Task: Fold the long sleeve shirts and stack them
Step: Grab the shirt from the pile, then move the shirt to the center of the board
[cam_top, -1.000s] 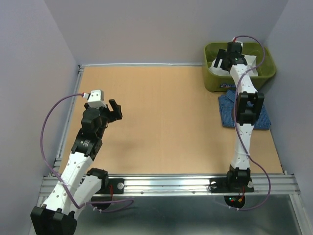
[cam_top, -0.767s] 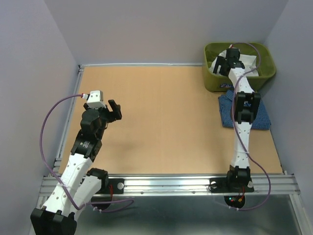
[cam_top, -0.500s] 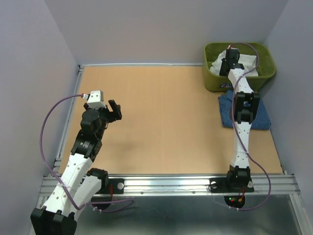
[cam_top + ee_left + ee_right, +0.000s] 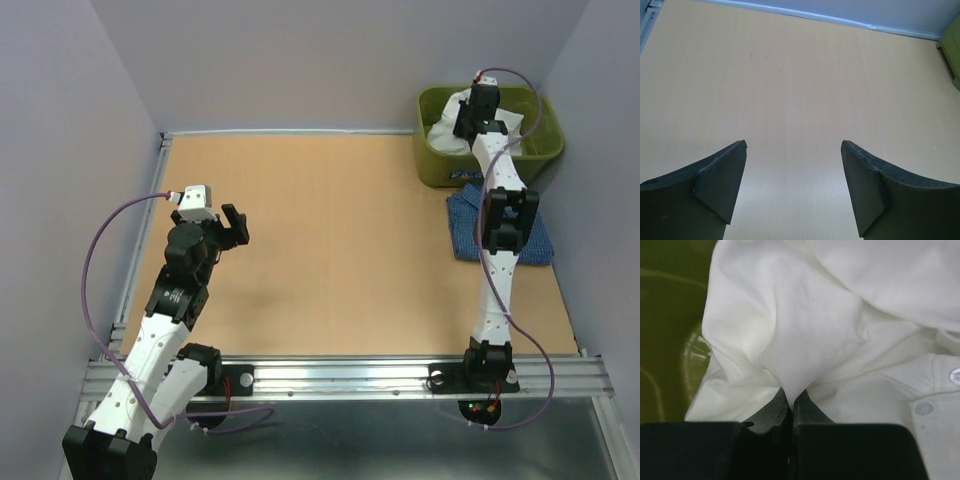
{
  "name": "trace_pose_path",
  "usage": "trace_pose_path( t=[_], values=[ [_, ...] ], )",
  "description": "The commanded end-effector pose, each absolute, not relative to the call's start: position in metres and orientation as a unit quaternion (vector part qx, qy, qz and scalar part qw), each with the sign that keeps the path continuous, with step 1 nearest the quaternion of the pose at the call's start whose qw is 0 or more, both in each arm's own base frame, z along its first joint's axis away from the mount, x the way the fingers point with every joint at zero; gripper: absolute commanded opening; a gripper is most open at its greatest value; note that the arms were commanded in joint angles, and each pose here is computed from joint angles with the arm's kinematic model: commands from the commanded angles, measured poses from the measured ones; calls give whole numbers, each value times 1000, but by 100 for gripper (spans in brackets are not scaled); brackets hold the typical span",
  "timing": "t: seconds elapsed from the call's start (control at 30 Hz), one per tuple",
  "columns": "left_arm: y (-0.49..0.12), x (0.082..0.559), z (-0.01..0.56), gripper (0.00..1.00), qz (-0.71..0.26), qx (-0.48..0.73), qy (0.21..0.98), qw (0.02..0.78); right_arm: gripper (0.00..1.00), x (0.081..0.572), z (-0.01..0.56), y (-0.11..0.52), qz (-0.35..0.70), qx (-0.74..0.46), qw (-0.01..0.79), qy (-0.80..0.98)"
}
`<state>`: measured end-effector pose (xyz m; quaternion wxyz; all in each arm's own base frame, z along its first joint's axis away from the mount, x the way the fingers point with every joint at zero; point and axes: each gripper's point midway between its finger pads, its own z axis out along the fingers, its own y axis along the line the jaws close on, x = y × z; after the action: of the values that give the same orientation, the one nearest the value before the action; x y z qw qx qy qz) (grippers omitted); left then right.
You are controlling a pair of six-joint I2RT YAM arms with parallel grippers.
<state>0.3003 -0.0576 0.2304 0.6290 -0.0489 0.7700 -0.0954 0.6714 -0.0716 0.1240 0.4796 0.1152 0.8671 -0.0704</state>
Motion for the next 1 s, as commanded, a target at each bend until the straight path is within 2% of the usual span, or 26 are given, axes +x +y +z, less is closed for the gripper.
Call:
trace_pose_path(
  t=[0.0, 0.03, 0.17, 0.3, 0.53, 0.63, 0.8, 0.93, 0.97],
  values=[
    [-55, 301, 246, 87, -94, -48, 747, 656, 1, 666, 353, -71, -55, 124, 683, 718],
    [-54, 301, 247, 87, -94, -48, 745, 658, 0, 656, 391, -68, -49, 122, 712, 690],
    [-54, 299, 251, 87, -96, -50, 740, 664, 1, 631, 464, -48, -9, 96, 767, 634],
    [-53, 296, 256, 87, -98, -52, 734, 670, 1, 585, 548, 10, 69, -4, 816, 574],
    [-48, 290, 267, 87, -100, -63, 719, 685, 1, 503, 619, 124, 200, -137, 835, 495],
    [-46, 286, 272, 87, -101, -69, 711, 693, 1, 462, 635, 191, 281, -188, 823, 458],
    [-40, 279, 282, 87, -100, -81, 693, 709, 1, 411, 641, 270, 380, -239, 785, 427],
    [-37, 274, 287, 87, -100, -88, 683, 718, 0, 390, 616, 321, 431, -258, 745, 439],
    [-36, 274, 287, 87, -99, -89, 682, 719, 1, 396, 590, 336, 438, -256, 726, 465]
  ],
)
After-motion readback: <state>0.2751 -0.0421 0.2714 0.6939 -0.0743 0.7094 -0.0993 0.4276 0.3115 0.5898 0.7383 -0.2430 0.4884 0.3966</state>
